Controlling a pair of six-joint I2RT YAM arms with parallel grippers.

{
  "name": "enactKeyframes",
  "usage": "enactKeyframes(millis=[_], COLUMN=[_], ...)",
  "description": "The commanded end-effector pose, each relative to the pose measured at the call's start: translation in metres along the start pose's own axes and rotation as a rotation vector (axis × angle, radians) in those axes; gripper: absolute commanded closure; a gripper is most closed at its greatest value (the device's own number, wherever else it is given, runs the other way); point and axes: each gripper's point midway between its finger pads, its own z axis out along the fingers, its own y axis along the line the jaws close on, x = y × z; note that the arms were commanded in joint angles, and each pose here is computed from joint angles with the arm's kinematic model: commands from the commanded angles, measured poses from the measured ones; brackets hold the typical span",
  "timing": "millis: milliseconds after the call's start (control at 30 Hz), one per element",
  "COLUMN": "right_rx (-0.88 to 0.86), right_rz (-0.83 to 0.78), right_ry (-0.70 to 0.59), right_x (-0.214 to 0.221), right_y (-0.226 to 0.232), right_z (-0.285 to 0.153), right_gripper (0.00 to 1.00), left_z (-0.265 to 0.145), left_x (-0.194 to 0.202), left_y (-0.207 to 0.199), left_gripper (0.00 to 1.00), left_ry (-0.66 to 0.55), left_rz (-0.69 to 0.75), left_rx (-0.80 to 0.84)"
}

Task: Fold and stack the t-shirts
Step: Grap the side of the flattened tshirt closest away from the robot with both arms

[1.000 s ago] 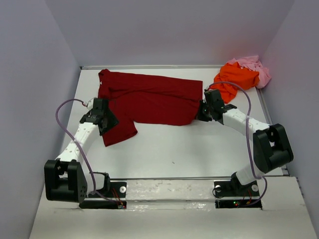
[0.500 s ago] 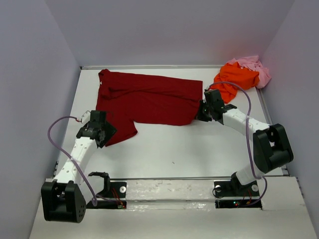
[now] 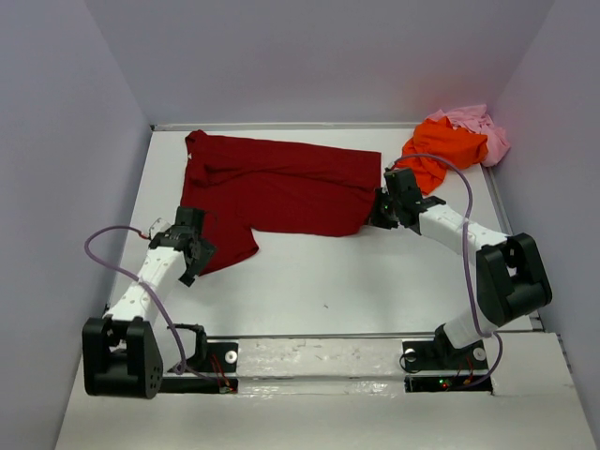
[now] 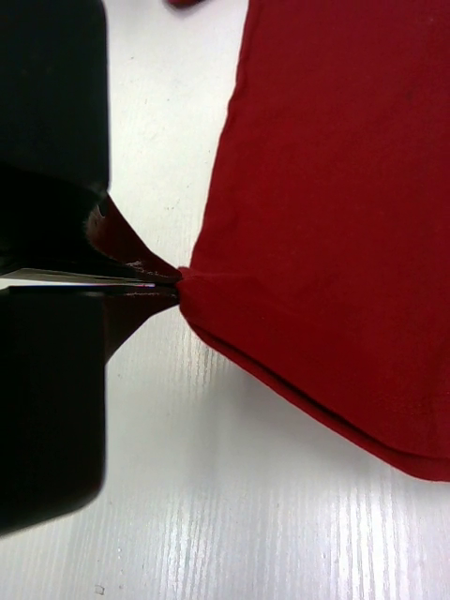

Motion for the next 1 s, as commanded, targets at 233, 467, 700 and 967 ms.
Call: enactKeyframes(millis=[233,467,700,967], right_rx=[-0.057,-0.064,-0.062,-0.067], right_rz=[-0.004,-0.005,-0.008,-0.003], right_ry=[-0.099,-0.110,-0.128,-0.136], right_x=[-0.024,-0.026,-0.029,-0.033], right_y=[0.015,0.017,0.018,0.020], right_z=[-0.016,-0.023,-0.030,-0.032], right_gripper=[1.00,1.00,1.00,1.00], left_z=[0.019,0.037,0.048,0.046], left_x=[0.008,0.028,0.036,0.033], left_y=[0.008,0.005,0.007,0.007], left_gripper=[0.27,0.30,0.35,0.61], left_ry=[0.064,0.127,0.142,0.136], left_rz=[-0.014,-0.004,0.004,0.000], left_rx=[-0.163,-0.126,-0.125,-0.115])
